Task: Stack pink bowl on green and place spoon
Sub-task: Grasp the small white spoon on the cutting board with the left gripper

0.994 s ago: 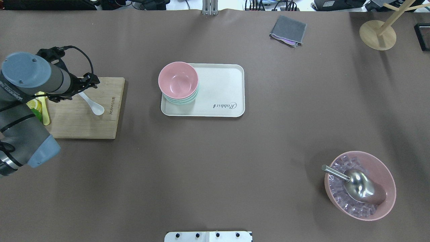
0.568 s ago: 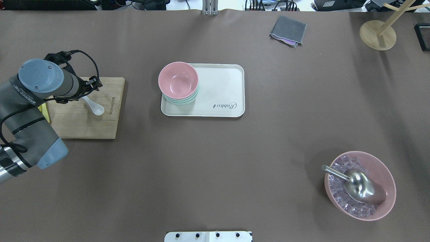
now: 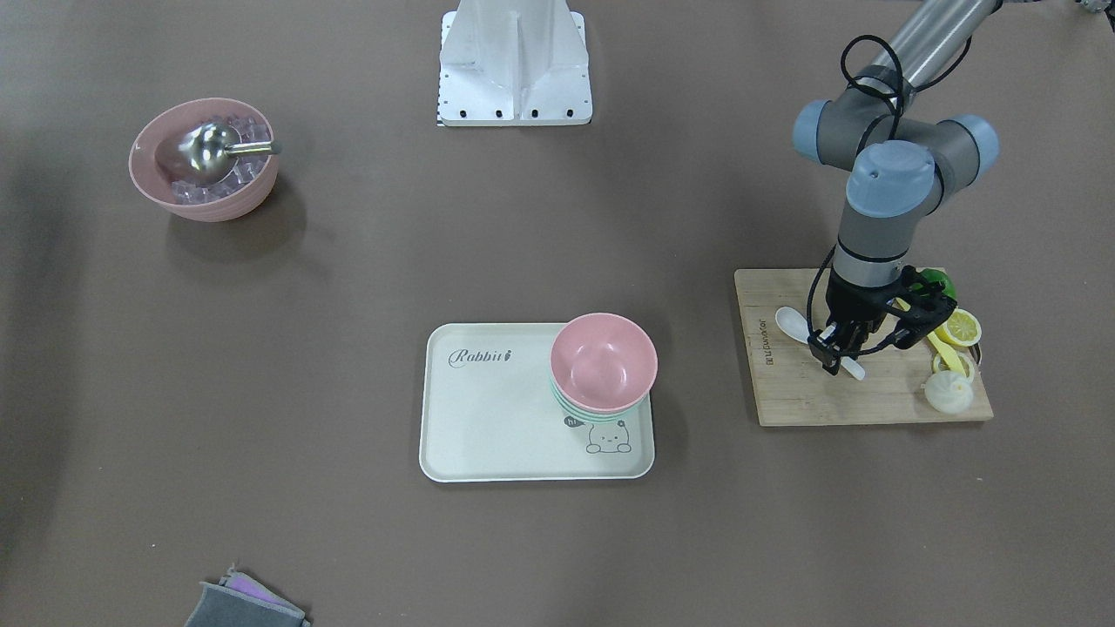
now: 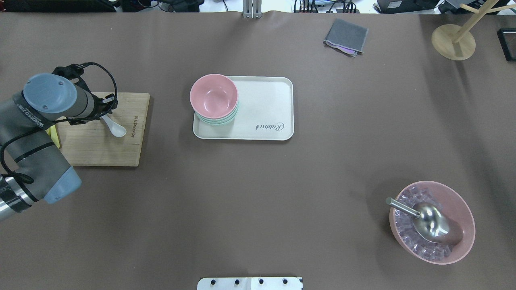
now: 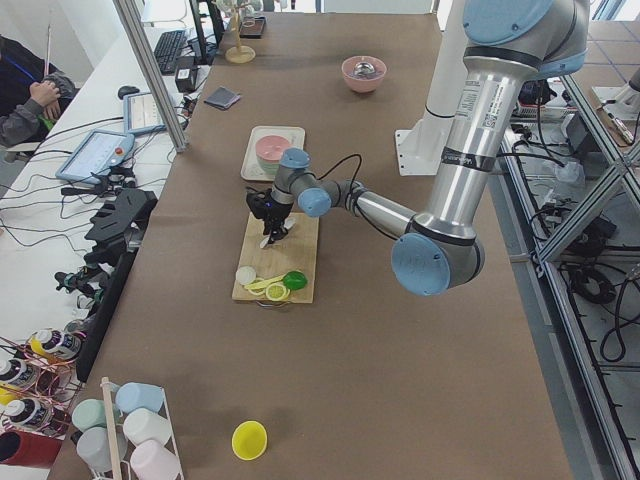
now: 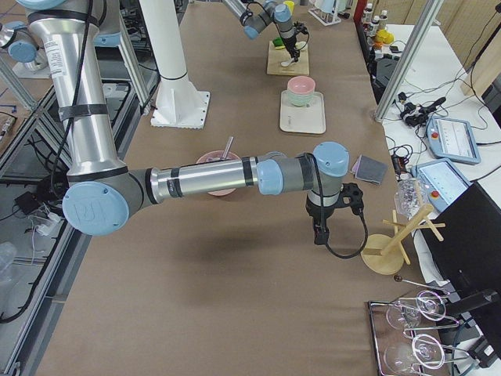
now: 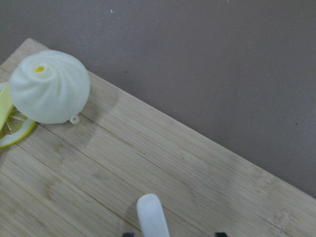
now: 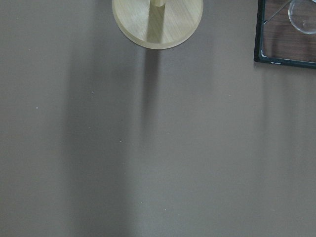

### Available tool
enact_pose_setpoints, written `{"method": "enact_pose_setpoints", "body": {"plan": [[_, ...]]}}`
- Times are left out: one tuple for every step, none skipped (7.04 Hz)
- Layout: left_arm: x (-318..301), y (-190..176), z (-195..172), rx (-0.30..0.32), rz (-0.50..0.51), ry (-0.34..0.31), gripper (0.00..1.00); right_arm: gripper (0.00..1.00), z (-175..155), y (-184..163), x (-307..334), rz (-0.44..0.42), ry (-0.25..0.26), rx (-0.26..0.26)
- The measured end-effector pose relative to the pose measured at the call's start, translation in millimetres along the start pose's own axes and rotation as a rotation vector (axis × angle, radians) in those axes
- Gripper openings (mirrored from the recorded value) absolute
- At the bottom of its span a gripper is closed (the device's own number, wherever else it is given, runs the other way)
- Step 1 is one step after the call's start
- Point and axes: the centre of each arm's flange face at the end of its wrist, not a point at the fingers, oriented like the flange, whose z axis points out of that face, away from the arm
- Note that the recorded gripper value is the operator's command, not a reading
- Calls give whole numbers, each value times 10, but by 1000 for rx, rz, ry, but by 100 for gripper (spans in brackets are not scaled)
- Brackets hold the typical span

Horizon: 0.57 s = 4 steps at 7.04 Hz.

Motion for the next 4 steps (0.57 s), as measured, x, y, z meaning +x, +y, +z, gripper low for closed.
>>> {"method": "enact_pose_setpoints", "body": {"plan": [[-4,1,0,0,-2,0,4,100,-2,-1,-1,-1,0,1],[-3,0,-4,1,-6,0,0,100,-1,0,-1,-1,0,1],[0,-1,-17,3,-12,2,0,100,4,6,4,-1,0,1],[33,7,-86,3,-13,16,0,100,12,17,12,1,1,-1]]}}
